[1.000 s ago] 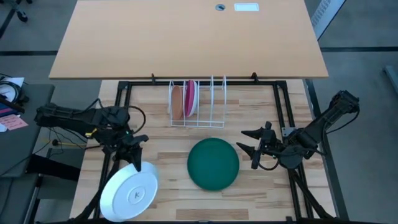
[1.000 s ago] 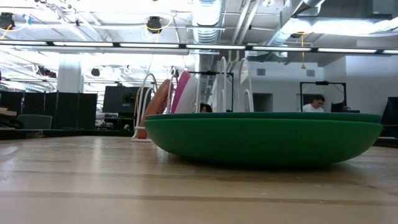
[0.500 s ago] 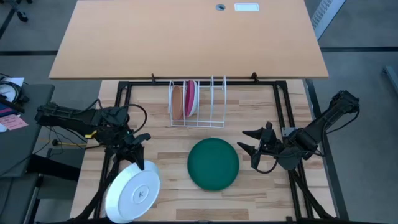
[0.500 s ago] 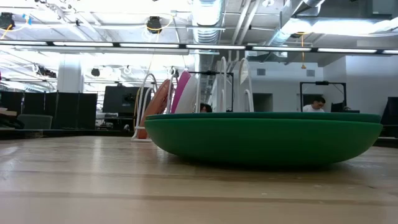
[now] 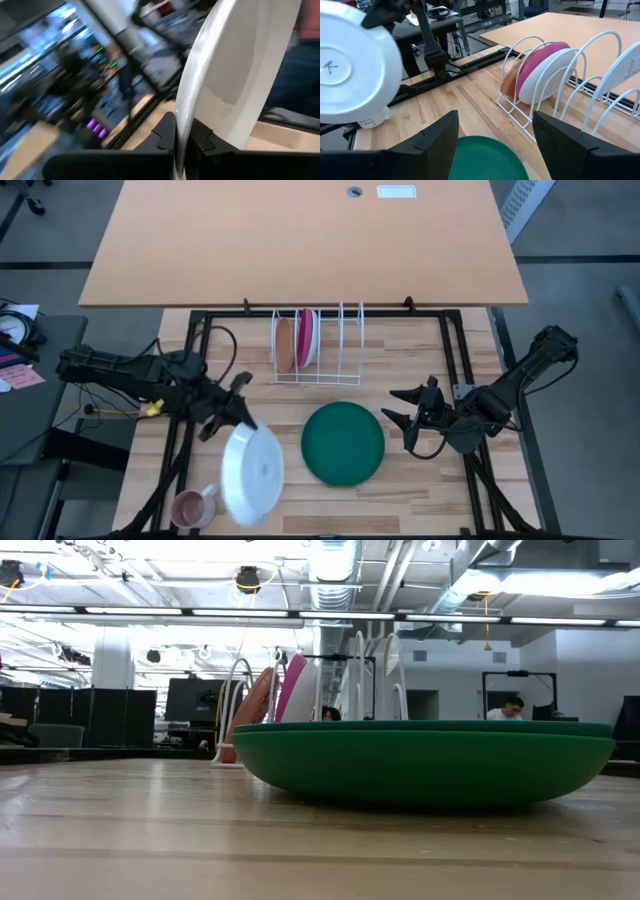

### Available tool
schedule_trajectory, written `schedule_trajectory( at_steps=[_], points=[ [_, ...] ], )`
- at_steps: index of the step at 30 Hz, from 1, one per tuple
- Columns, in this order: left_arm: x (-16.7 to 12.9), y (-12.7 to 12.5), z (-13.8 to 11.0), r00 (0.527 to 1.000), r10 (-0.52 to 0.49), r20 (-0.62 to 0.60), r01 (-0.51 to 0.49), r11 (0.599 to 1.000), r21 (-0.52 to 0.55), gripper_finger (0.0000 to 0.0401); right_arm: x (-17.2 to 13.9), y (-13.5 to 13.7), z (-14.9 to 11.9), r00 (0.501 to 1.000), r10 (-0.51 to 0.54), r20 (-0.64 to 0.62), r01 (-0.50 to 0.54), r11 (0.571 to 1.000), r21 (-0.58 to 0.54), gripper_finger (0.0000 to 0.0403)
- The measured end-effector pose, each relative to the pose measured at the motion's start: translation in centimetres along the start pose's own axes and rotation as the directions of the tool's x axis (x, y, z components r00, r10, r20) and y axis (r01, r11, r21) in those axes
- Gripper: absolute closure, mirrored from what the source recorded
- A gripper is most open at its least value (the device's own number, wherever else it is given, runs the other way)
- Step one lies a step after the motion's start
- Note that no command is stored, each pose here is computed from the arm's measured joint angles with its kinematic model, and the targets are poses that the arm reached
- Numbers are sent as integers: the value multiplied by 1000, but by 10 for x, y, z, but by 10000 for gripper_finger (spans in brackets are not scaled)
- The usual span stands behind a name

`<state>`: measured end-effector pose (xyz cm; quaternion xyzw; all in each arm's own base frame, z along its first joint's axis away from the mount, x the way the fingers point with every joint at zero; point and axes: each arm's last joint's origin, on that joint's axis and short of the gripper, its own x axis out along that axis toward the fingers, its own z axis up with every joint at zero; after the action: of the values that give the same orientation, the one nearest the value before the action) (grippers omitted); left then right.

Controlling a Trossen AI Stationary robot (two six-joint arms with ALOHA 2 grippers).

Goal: Sort dishes
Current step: Put the white plate in the dish rack

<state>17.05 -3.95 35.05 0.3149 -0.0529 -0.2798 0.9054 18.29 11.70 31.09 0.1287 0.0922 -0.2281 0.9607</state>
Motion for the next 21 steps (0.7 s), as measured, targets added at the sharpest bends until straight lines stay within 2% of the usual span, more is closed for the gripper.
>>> schedule_trajectory(
  at_steps=[3,6,9,13,18,21],
  points=[
    [0,5,-1,988,135,-79,-140,988,-62,401,0,0,0,1000,0,-1,0,1000,-1,143],
    [-2,11,-2,943,291,-162,-309,946,-102,401,0,0,0,1000,0,-1,0,1000,-1,143],
    [-4,17,-2,863,445,-241,-481,868,-121,401,0,0,0,1000,0,0,0,1000,-1,143],
    [-8,23,-1,745,593,-306,-650,748,-134,401,0,0,0,1000,0,0,0,1000,0,143],
    [-13,29,0,608,711,-353,-789,591,-168,401,0,0,0,1000,0,0,0,1000,-1,143],
    [-14,29,0,565,735,-375,-823,538,-185,401,0,0,0,1000,0,-1,0,1000,-2,143]
  ],
)
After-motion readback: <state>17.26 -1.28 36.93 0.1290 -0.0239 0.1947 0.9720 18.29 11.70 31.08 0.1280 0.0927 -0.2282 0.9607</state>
